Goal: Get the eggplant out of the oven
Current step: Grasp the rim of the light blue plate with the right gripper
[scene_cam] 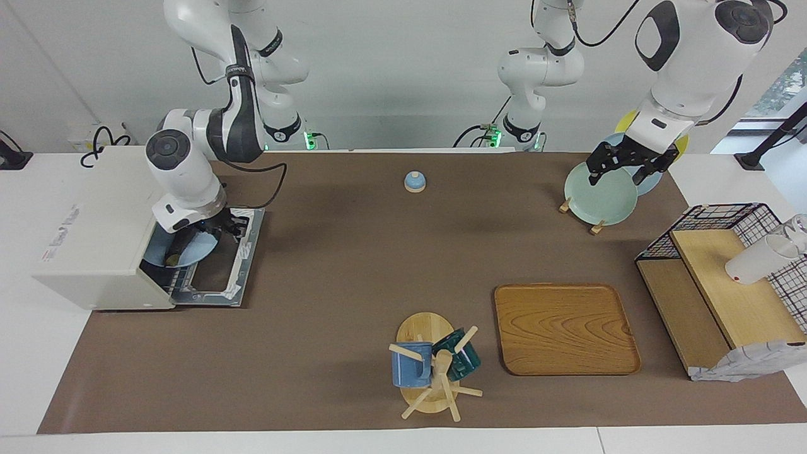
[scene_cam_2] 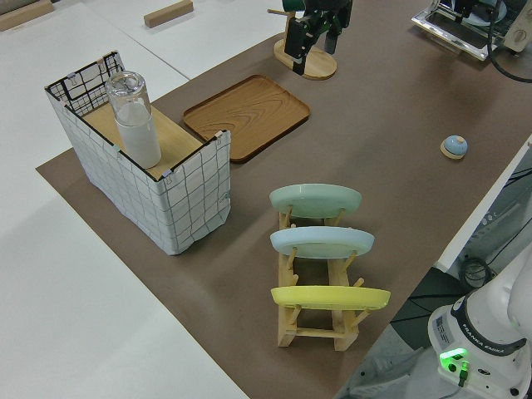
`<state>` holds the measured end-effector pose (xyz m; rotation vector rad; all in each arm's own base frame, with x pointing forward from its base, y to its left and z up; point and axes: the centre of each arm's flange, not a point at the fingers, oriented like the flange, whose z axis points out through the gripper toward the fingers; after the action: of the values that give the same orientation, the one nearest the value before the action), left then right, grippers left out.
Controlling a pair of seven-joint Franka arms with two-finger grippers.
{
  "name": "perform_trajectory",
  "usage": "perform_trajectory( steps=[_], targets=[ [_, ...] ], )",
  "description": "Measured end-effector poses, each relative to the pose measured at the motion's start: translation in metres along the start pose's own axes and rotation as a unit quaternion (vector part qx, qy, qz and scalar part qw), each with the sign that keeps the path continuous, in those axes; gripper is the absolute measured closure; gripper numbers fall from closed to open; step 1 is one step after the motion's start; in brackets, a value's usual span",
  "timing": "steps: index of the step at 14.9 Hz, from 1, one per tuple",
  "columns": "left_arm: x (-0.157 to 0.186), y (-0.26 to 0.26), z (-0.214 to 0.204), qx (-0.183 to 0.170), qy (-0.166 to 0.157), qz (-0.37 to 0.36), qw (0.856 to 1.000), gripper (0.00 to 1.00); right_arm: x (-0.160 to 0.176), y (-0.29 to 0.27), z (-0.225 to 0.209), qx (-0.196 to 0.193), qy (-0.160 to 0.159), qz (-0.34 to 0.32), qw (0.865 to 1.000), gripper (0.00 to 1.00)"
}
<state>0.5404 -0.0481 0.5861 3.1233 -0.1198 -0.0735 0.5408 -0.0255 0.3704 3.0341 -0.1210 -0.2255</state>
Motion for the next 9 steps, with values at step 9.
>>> perform_trajectory(
  steps=[9],
  targets=[
    [0.0001,-0.0006,-0.0001,0.000,0.001,-0.001,1.000,0.00,-0.0057,0.0104,-0.0014,0.001,-0.009,-0.019,1.000,0.53]
  ],
)
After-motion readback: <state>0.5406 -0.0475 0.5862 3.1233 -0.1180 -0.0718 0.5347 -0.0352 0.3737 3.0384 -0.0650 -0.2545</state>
